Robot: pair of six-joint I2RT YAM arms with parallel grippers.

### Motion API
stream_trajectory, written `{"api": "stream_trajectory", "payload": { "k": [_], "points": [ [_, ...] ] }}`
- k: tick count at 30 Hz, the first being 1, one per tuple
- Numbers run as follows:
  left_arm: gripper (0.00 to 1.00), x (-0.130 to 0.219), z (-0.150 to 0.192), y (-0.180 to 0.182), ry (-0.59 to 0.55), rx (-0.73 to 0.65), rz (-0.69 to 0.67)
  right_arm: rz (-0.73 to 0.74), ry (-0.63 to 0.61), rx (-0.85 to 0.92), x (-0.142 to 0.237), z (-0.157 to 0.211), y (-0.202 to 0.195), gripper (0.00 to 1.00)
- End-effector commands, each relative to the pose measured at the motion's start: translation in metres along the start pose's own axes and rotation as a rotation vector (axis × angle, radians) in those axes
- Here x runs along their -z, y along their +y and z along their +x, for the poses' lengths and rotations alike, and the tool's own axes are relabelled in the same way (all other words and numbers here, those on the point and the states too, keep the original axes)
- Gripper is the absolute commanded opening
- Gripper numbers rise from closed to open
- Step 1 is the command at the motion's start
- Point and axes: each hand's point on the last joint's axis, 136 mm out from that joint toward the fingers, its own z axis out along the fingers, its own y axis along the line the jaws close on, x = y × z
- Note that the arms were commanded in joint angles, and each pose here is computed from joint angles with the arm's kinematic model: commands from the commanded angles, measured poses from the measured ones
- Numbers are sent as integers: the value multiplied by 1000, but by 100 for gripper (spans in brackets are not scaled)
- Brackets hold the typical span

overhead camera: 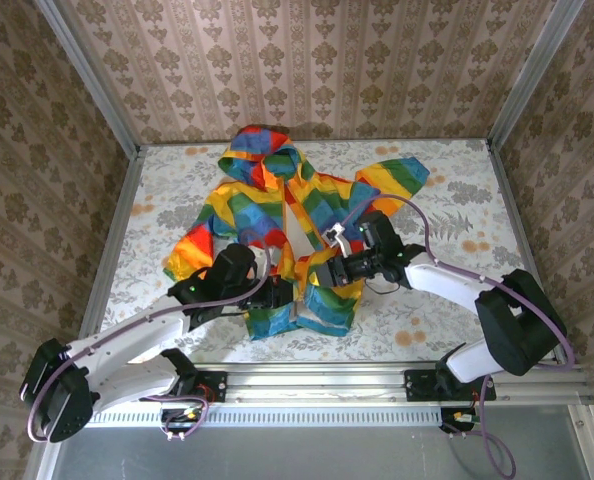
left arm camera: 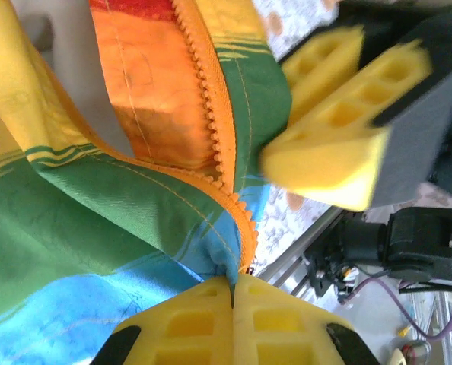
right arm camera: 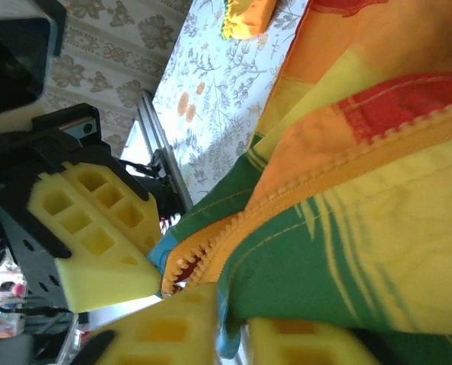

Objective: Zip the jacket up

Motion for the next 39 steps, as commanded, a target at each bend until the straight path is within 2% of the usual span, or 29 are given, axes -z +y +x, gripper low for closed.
{"api": "stream_trajectory", "payload": {
  "k": [1, 5, 10, 15, 27, 34, 39],
  "points": [
    [0, 2, 18, 11, 93, 34, -42, 54, -24, 26, 4, -6, -4, 31],
    [0, 3, 17, 11, 109, 41, -51, 115, -35, 33, 15, 1, -6, 50],
    [0, 4, 15, 9, 124, 45, -56, 202, -60, 41, 30, 10, -5, 58],
    [0, 4, 15, 9, 139, 45, -64, 275, -55, 68, 35, 24, 0, 58],
    [0, 2, 21, 12, 171, 59, -76, 246, -52, 194, 17, 56, 31, 58],
    [0, -1, 21, 13, 183, 67, -77, 230, 28, 269, -8, 72, 42, 59],
    [0, -2, 20, 11, 189, 65, -73, 223, 81, 296, -25, 80, 45, 51]
  ]
}}
